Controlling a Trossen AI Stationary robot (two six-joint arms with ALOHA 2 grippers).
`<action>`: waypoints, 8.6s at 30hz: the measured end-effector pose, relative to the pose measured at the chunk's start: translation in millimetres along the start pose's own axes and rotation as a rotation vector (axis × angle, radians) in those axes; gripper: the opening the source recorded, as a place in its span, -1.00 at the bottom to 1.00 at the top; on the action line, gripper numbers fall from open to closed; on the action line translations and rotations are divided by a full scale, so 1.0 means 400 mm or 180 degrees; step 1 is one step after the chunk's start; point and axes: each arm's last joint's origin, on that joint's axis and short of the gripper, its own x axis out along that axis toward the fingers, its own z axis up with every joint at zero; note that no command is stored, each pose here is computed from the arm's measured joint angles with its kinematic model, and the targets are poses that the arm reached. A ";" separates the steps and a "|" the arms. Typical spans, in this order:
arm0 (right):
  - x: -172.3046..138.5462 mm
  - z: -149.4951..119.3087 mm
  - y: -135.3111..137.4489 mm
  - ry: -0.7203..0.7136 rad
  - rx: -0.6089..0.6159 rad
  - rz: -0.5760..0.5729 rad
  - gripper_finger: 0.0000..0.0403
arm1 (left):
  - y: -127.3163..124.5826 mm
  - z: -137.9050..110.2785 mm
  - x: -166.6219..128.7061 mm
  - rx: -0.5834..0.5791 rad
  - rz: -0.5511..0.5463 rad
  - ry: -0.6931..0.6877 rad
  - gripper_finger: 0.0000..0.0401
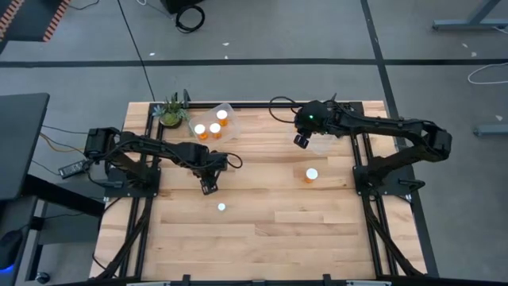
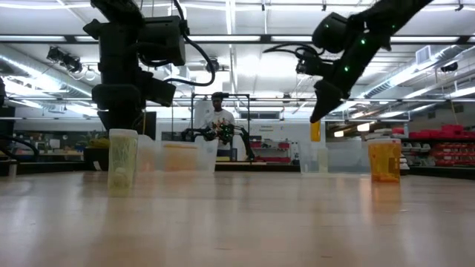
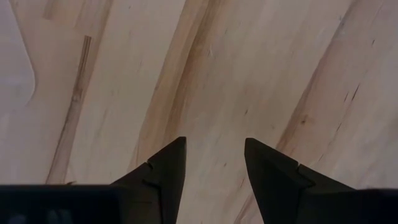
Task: Pick and place medicine bottles into bin by pill shape (circle, oval)
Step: Put the orange tablet bottle into the right transparent bin, then put the yellow tablet bottle into the right transparent bin
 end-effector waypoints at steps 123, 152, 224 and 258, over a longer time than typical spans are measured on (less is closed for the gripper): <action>-0.132 0.034 0.077 -0.0541 -0.0020 0.0969 -0.09 | -0.342 -0.100 0.031 0.0205 -0.0386 -0.0991 0.10; -0.133 -0.013 0.076 0.0050 -0.0071 0.0970 -0.09 | -0.159 0.154 0.007 0.0225 -0.0482 -0.2403 -0.28; -0.266 -0.054 0.030 -0.0908 -0.0107 0.0841 -0.09 | -0.201 0.128 0.125 0.0156 0.0549 -0.1517 -0.40; -0.197 -0.011 0.092 -0.0977 -0.0426 0.1571 -0.08 | -0.161 0.271 0.039 0.0599 0.0727 -0.3215 -0.43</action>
